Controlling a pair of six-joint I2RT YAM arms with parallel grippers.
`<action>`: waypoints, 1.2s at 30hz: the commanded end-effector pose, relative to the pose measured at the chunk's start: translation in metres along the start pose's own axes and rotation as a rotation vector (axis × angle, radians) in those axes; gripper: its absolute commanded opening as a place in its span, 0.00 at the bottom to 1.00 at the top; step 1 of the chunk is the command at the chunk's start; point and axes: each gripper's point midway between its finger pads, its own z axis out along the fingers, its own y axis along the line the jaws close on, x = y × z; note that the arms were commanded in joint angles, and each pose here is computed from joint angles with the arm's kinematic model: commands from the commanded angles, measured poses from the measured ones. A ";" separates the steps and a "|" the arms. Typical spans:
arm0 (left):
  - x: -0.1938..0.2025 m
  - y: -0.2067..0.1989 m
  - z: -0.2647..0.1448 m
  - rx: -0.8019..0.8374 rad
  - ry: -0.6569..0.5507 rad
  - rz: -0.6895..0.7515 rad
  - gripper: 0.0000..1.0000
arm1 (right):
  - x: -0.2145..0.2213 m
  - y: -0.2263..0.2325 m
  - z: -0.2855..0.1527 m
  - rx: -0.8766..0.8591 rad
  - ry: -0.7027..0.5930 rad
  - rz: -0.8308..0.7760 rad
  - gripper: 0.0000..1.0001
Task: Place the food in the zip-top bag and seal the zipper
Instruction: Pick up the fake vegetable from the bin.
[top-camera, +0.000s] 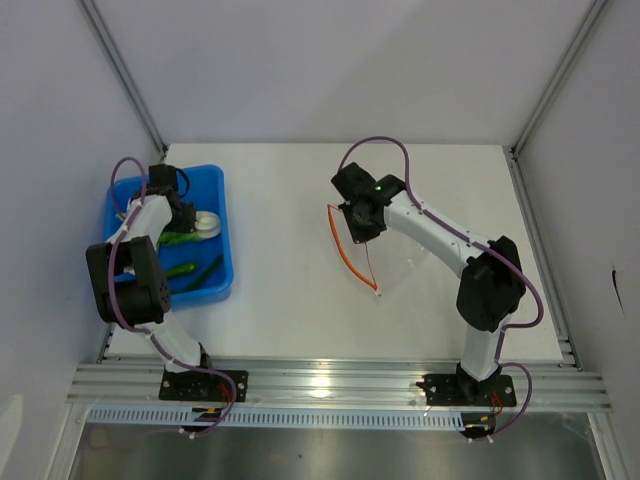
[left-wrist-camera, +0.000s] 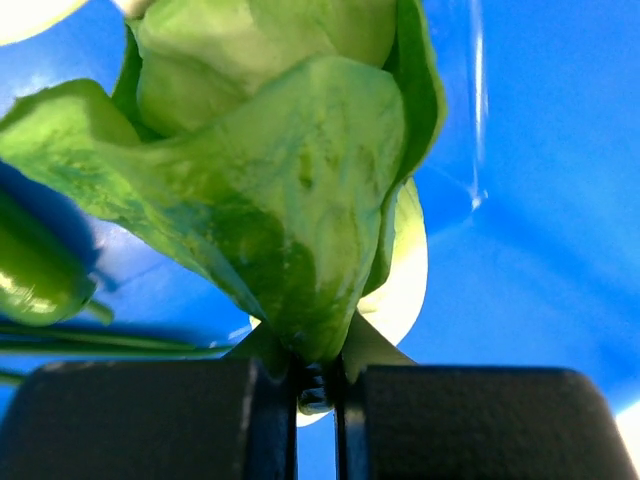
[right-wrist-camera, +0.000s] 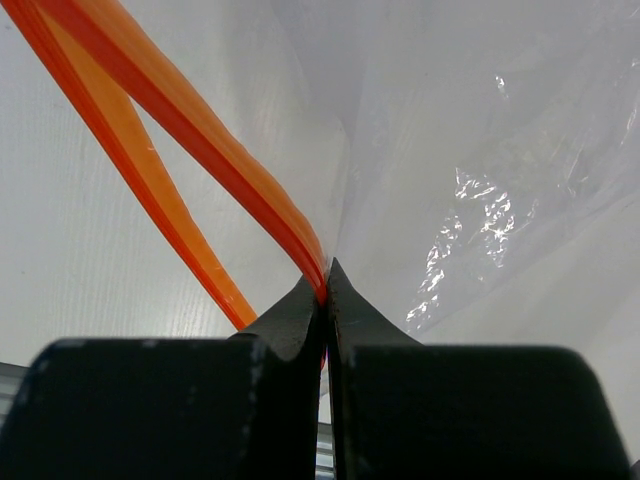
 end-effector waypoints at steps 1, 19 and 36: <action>-0.008 -0.020 -0.046 0.140 -0.043 0.045 0.00 | -0.010 -0.002 -0.011 0.015 -0.035 0.017 0.00; 0.028 0.013 -0.208 0.637 -0.064 0.254 0.01 | -0.022 -0.023 -0.022 -0.007 -0.044 0.123 0.00; 0.169 0.039 -0.348 1.501 0.191 0.753 0.01 | -0.009 0.049 -0.054 -0.410 0.060 0.165 0.00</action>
